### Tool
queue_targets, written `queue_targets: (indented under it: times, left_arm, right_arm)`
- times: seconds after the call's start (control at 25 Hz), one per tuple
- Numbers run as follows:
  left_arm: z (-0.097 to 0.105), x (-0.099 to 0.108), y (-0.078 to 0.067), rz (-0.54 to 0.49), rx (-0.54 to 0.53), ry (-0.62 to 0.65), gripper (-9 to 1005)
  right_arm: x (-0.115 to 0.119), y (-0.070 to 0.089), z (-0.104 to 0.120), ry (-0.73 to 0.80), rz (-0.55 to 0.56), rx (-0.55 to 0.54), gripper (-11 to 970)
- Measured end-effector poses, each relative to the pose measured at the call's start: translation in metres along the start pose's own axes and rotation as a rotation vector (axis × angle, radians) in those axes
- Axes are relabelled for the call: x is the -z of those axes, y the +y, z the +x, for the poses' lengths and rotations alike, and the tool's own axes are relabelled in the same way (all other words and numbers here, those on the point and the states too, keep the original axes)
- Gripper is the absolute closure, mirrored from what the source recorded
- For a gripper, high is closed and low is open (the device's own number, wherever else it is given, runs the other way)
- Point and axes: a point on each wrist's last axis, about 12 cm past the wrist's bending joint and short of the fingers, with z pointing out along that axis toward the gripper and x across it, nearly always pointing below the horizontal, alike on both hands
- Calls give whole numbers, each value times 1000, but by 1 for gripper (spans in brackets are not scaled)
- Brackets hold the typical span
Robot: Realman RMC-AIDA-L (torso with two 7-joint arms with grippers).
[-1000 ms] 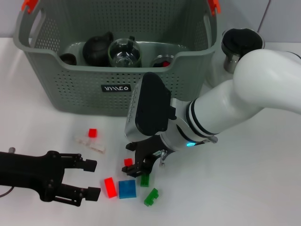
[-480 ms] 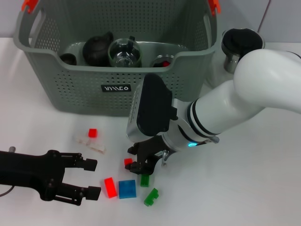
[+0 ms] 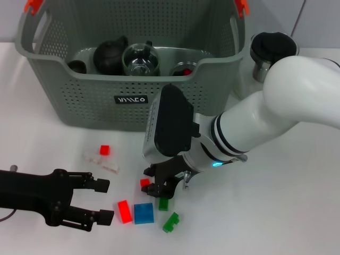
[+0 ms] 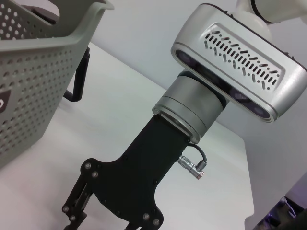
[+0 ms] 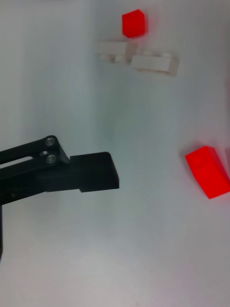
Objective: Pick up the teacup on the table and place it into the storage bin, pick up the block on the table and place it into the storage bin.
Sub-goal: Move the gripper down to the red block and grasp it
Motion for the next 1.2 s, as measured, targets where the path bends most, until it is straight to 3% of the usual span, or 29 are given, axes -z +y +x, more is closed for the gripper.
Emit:
queue_targets:
  times: [0.44, 0.52, 1.2]
  left_arm:
    - [0, 0, 0, -3, 2, -2, 118]
    - [0, 0, 0, -3, 2, -3, 118]
    - [-1, 4, 1, -13, 4, -1, 118]
  right_arm:
    - [0, 0, -2, 1, -1, 6, 696]
    - [0, 0, -2, 2, -2, 10, 821]
    - [5, -6, -3, -14, 17, 4, 842]
